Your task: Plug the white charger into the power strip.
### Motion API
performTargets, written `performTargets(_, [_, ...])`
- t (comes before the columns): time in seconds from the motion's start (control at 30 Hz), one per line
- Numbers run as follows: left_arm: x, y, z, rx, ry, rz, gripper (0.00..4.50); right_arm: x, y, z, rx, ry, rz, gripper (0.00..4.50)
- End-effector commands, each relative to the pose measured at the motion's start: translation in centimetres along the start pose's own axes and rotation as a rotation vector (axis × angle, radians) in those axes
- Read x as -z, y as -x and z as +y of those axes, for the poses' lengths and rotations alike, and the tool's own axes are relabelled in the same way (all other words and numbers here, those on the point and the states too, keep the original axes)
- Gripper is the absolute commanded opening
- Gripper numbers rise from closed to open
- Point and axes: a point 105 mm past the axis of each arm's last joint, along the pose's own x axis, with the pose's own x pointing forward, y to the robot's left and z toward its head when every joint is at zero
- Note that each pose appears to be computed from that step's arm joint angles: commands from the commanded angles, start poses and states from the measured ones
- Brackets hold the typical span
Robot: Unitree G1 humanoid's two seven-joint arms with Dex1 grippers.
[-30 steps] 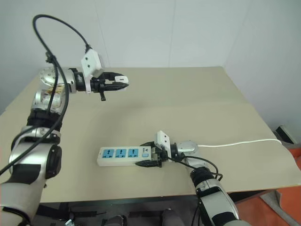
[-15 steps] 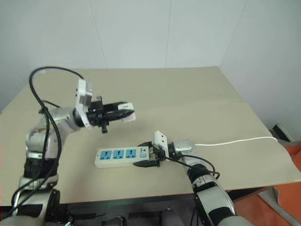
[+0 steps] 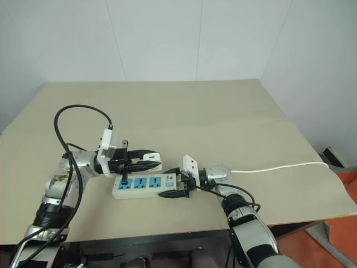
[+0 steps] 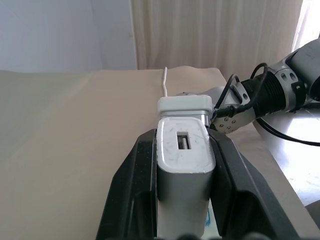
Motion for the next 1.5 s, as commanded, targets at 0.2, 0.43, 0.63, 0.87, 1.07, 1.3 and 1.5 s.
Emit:
performTargets(0.2, [0.4,0.0,-0.3,0.037,-0.011,0.025,1.01,0.6,-0.4,0.4,-0.02,-0.007,0.031,3.43])
performTargets(0.43, [1.1,0.1,-1.0,0.064,0.018,0.047,1.01,0.6,-0.5,0.4,-0.019,-0.007,0.029,3.43])
performTargets(0.63, [1.5,0.2,-1.3,0.073,0.026,0.058,1.01,0.5,-0.7,0.4,-0.02,-0.006,0.025,3.43])
performTargets(0.87, [1.8,0.0,-1.6,0.083,0.04,0.061,1.01,0.5,-0.6,0.3,-0.018,-0.006,0.027,3.43])
performTargets(1.07, [2.1,0.0,-1.7,0.083,0.039,0.066,1.01,0.5,-0.5,0.4,-0.016,-0.006,0.027,3.43])
performTargets(1.3, [2.5,0.0,-2.0,0.085,0.045,0.079,1.01,0.5,-0.6,0.4,-0.018,-0.005,0.025,3.43])
performTargets(1.5, [3.0,0.0,-1.9,0.081,0.044,0.093,1.01,0.5,-0.6,0.4,-0.016,-0.004,0.024,3.43])
